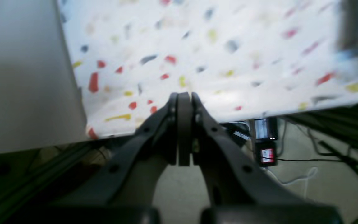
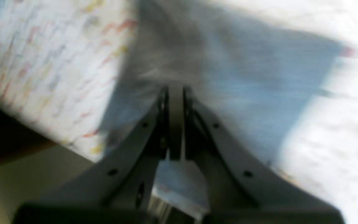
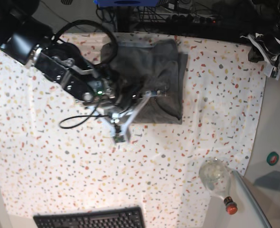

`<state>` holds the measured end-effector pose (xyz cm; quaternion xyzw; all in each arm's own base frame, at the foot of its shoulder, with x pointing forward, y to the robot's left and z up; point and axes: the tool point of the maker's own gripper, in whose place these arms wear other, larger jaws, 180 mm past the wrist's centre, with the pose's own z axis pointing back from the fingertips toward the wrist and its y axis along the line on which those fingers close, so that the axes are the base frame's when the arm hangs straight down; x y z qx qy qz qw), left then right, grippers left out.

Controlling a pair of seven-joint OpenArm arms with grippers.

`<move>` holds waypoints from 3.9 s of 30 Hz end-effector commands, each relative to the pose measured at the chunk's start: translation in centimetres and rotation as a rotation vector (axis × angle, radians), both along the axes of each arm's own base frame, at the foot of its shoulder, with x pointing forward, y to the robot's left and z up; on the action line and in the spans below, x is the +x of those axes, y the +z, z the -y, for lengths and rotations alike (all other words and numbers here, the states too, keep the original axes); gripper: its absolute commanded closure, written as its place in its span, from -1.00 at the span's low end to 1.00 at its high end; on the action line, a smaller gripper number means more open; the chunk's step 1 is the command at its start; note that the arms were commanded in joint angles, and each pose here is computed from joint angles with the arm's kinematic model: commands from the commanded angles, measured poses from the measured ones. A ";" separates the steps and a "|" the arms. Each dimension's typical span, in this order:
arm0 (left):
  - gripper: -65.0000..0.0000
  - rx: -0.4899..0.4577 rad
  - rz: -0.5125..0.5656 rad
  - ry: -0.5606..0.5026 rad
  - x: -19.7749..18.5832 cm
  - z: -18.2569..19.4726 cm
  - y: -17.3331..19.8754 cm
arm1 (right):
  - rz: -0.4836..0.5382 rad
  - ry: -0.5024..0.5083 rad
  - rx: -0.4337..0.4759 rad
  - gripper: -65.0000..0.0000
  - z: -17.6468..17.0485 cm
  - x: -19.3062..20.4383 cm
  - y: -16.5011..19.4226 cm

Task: Layout the t-shirt on the table in an organized manner, then fold the t-shirt properly
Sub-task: 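Grasp the folded t-shirt corner with the left gripper, then drag the folded t-shirt with the left gripper and release it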

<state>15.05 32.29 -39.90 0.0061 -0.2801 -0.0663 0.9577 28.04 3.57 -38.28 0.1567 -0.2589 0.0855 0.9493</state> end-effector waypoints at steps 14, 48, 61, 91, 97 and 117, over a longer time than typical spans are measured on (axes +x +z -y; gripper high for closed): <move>-1.00 -0.327 0.050 -0.284 7.5 17.2 -1.4 | -0.056 -0.258 -0.080 1.00 14.8 -1.4 -3.2; 1.00 0.194 -0.183 -0.915 14.4 22.9 -7.7 | -0.045 -0.537 -0.156 1.00 28.2 -4.0 -5.4; 1.00 0.714 0.013 -1.415 19.4 33.7 -4.2 | -0.063 -0.558 -0.147 1.00 27.9 -5.1 -6.6; 1.00 0.519 -0.126 -1.228 19.2 34.6 -6.8 | -0.073 -0.592 -0.178 1.00 29.2 -5.6 -8.1; 1.00 0.532 -0.127 -1.224 19.4 34.6 -6.5 | -0.073 -0.592 -0.178 1.00 29.2 -5.6 -8.1; 0.42 0.724 0.169 -1.089 23.6 33.4 6.5 | -0.052 -0.574 -0.167 1.00 28.6 -5.9 -7.3</move>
